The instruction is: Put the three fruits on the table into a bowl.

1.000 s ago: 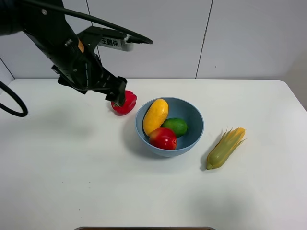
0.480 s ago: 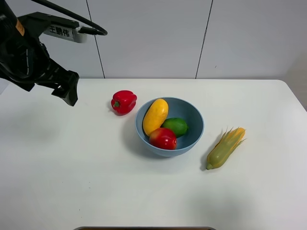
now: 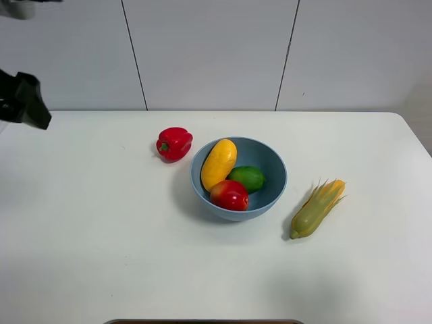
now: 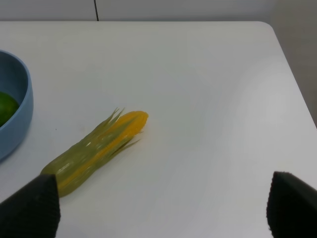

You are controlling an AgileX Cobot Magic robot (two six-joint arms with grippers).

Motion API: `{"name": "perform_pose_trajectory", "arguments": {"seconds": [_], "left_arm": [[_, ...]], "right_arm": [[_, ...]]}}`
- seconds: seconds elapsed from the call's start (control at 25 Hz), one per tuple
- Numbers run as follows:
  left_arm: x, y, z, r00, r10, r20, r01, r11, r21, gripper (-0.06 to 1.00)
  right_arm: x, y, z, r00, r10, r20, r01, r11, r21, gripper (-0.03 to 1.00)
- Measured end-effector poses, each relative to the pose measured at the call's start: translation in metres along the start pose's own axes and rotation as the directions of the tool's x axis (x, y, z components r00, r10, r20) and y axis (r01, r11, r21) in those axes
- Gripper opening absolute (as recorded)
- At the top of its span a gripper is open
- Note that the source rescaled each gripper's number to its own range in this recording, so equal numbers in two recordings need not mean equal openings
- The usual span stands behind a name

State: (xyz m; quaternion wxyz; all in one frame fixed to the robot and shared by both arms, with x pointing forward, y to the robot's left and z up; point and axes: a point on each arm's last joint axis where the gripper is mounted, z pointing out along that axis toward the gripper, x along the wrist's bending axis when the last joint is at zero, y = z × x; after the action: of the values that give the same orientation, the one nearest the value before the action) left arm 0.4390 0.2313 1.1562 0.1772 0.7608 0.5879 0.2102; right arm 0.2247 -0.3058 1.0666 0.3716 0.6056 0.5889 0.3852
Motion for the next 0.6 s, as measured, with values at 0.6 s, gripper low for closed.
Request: {"name": "perform_pose_trajectory", "arguments": {"seconds": [0.6], "left_arm": [[0.026,-0.185,-0.008,0.965,-0.262,-0.026,0.256,0.957,-0.138,0.98]], "right_arm": [[0.000,0.000,0.000,1.000,0.000,0.000,0.000,1.000,0.000,0.59]]}}
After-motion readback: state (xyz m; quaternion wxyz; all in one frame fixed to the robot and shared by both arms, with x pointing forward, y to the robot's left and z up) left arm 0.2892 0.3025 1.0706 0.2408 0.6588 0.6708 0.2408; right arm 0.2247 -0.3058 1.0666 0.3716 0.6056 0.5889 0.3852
